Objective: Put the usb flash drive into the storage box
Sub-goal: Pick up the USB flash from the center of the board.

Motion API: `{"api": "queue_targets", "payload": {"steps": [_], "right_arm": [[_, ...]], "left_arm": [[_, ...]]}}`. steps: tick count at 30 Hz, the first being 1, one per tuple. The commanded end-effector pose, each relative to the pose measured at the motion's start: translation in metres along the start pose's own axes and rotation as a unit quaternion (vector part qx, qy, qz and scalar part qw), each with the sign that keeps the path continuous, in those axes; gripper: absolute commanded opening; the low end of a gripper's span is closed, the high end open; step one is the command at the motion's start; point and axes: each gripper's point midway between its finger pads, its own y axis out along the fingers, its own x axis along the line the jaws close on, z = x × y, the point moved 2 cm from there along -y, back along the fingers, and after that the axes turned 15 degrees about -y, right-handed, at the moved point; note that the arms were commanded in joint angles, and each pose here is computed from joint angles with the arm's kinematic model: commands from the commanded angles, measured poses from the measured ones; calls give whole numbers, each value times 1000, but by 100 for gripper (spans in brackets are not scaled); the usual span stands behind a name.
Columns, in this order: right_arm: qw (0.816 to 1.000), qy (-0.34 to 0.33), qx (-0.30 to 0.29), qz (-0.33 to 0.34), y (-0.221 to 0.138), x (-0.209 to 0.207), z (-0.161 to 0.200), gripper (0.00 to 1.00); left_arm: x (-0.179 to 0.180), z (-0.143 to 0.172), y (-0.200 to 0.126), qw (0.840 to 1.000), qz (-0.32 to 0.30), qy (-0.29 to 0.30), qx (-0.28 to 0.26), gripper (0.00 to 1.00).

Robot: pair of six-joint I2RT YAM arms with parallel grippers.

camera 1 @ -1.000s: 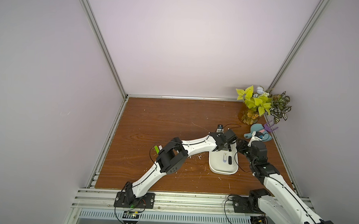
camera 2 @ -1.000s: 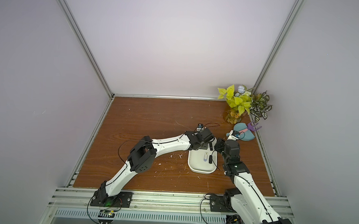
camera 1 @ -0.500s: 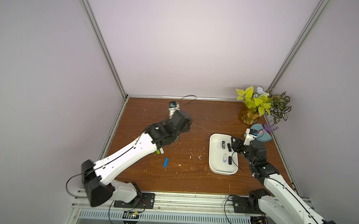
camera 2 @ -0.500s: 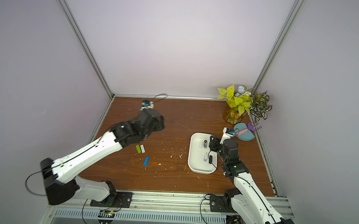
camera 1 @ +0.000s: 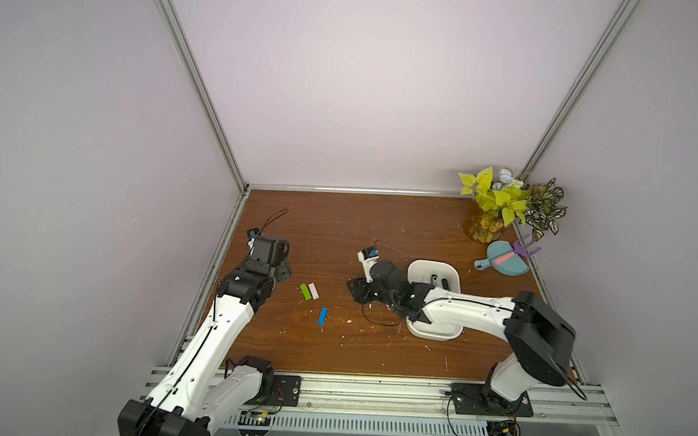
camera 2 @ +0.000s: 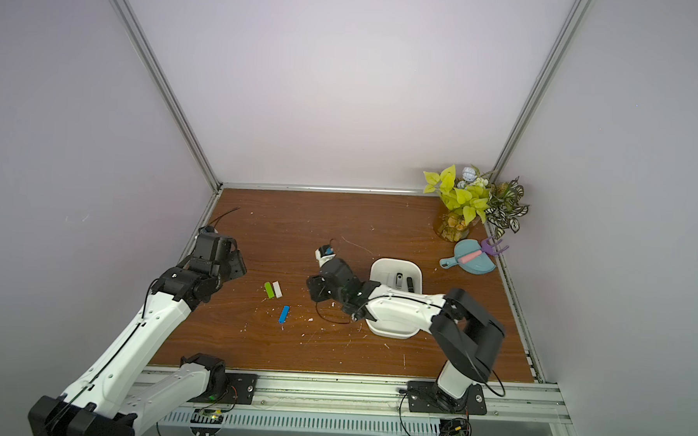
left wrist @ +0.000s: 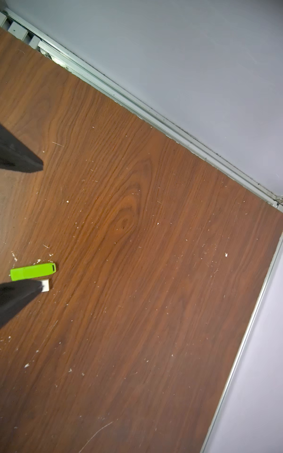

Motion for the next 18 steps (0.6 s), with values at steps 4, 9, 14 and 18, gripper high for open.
{"api": "queue_targets", "payload": {"steps": [4,9,14,18], "right_arm": [[998,-53,-19,-17,45,37,-16,57],[997,-75,-3,-22,75,55,-18,58],[996,-83,23,-10,98,55,-12,57],[994,-97,46,-2,110,55,-1,52]], "left_arm": [[0,0,3,1000,6,5,12,69],[3,-1,2,1000,3,3,6,69],[5,-2,0,1000,2,-1,0,69],[6,-2,-1,1000,2,-3,-2,69]]}}
